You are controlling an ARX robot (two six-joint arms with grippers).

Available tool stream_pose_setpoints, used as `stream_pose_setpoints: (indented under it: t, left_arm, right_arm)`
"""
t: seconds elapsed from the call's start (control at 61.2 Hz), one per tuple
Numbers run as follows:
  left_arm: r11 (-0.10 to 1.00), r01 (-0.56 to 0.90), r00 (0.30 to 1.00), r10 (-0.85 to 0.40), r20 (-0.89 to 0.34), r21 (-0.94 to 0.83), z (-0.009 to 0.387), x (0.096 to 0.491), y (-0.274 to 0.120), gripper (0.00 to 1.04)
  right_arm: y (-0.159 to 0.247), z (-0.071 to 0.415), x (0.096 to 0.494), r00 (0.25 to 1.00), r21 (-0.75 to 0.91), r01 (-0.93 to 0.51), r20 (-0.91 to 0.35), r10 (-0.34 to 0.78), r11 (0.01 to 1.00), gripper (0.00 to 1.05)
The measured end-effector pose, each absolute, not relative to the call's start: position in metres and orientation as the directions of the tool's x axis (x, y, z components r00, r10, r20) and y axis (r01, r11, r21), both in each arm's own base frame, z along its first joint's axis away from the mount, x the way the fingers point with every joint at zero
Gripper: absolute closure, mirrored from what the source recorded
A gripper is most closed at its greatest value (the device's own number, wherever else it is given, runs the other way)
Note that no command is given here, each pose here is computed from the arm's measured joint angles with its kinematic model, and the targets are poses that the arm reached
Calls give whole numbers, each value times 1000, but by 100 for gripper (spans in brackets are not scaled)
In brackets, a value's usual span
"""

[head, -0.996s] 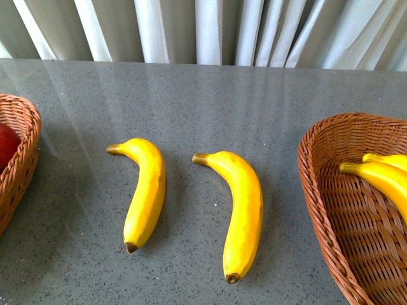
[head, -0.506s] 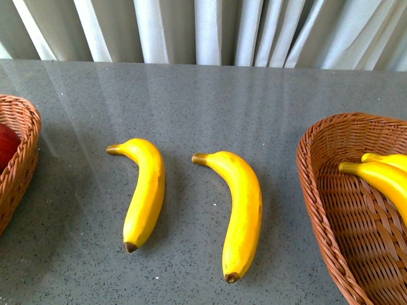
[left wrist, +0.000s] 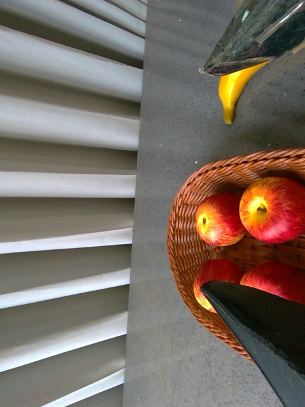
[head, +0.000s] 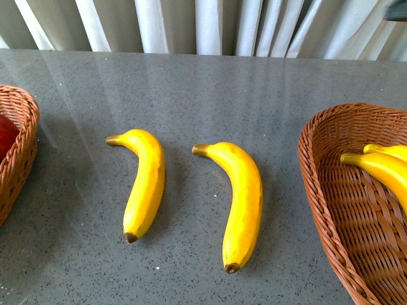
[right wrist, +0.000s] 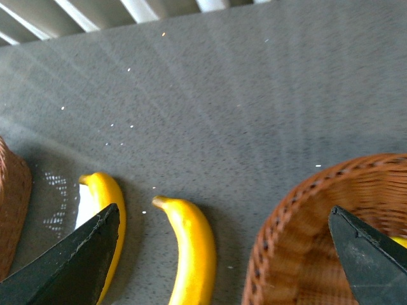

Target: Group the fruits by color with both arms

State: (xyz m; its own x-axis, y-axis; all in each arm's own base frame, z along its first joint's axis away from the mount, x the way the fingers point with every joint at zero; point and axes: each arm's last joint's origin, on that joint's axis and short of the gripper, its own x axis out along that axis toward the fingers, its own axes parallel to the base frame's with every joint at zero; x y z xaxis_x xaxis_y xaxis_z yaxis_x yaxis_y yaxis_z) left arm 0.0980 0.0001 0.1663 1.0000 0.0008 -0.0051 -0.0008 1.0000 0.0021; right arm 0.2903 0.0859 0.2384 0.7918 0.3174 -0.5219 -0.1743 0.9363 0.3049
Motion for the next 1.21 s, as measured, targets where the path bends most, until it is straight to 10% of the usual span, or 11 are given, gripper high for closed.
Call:
stream_pose_setpoints:
  t: [0.49,1.208]
  left_arm:
    - [1000,-1,1000,1,-5,2,166,98,0,9]
    - [1000,-1,1000,1,-5,2,166,98,0,9]
  right_arm:
    - [239,153,344,499,330,-216,-772,394,919,9]
    - [300,111,349,396,291,-245,-841,369,925,9]
